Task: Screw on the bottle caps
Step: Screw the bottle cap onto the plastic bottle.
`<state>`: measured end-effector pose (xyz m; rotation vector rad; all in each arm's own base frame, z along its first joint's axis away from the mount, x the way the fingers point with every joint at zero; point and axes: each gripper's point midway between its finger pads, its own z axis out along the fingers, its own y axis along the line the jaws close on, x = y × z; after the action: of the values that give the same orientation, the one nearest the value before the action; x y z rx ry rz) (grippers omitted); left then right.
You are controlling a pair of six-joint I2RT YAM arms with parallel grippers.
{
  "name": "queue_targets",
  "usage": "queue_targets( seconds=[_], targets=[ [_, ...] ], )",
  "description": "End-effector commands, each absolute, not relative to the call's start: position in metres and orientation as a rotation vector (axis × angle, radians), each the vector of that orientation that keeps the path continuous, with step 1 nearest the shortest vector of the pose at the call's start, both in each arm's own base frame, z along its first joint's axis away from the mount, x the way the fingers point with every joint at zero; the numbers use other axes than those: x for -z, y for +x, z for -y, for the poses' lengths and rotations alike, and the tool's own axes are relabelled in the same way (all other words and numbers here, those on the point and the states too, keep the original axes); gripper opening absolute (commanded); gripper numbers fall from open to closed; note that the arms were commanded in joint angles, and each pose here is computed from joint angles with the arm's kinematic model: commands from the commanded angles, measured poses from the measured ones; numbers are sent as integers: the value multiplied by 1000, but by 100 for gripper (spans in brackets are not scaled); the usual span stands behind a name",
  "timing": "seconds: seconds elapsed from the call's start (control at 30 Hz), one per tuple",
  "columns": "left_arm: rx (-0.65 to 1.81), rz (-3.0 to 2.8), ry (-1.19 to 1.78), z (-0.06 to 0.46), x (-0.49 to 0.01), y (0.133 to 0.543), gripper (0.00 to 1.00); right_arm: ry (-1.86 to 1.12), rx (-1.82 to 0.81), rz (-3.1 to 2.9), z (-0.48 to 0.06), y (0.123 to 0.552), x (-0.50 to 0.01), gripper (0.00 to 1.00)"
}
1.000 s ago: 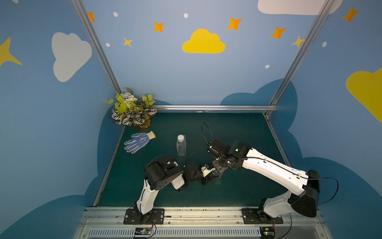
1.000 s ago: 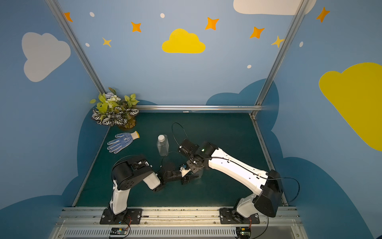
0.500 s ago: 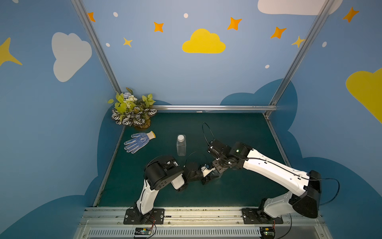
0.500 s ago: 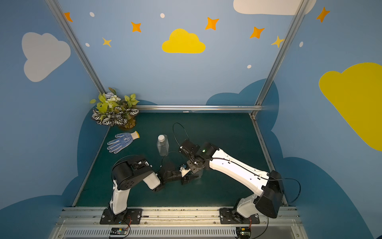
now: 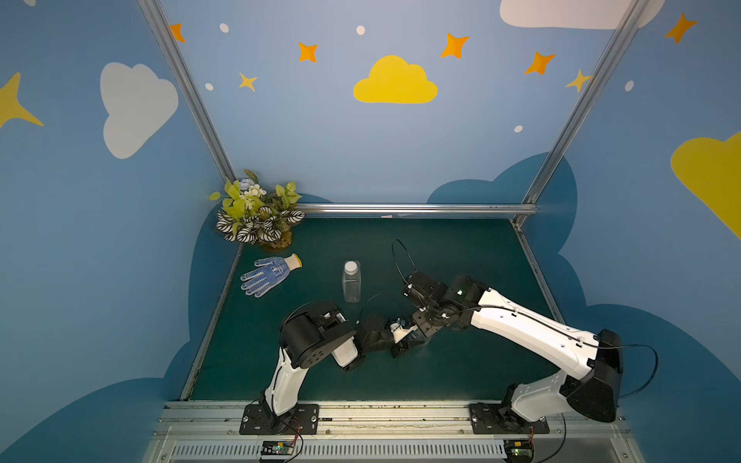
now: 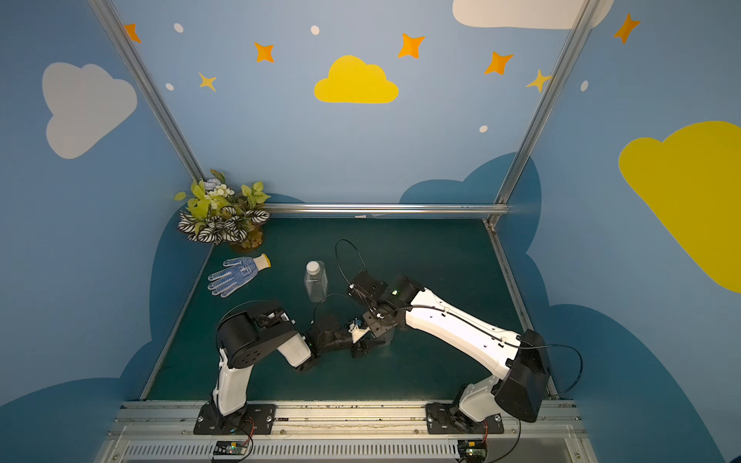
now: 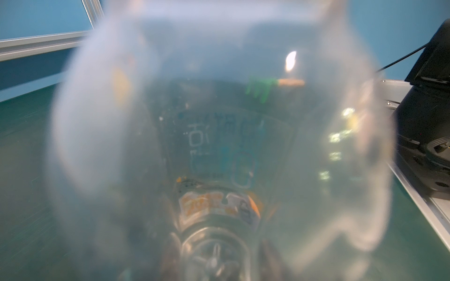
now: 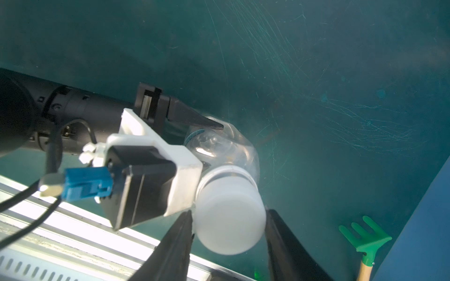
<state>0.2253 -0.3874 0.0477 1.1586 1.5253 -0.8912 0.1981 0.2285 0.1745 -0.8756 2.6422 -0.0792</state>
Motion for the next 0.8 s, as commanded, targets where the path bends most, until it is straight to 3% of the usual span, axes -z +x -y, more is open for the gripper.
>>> queue_targets(
  seconds=[0.0,0.33,0.77],
  targets=[
    [871,-1539,1175,387,-43,227,51,-877,92,-2658,-223,196,-175,54],
    [902,-1535,1196,387,-41,221,51,-1039,6,-2577,-225,192,-185,62],
    [961,-1534,1211,388,-42,216,50,-1263,-228,-2335,-237,185,-211,64]
  ],
)
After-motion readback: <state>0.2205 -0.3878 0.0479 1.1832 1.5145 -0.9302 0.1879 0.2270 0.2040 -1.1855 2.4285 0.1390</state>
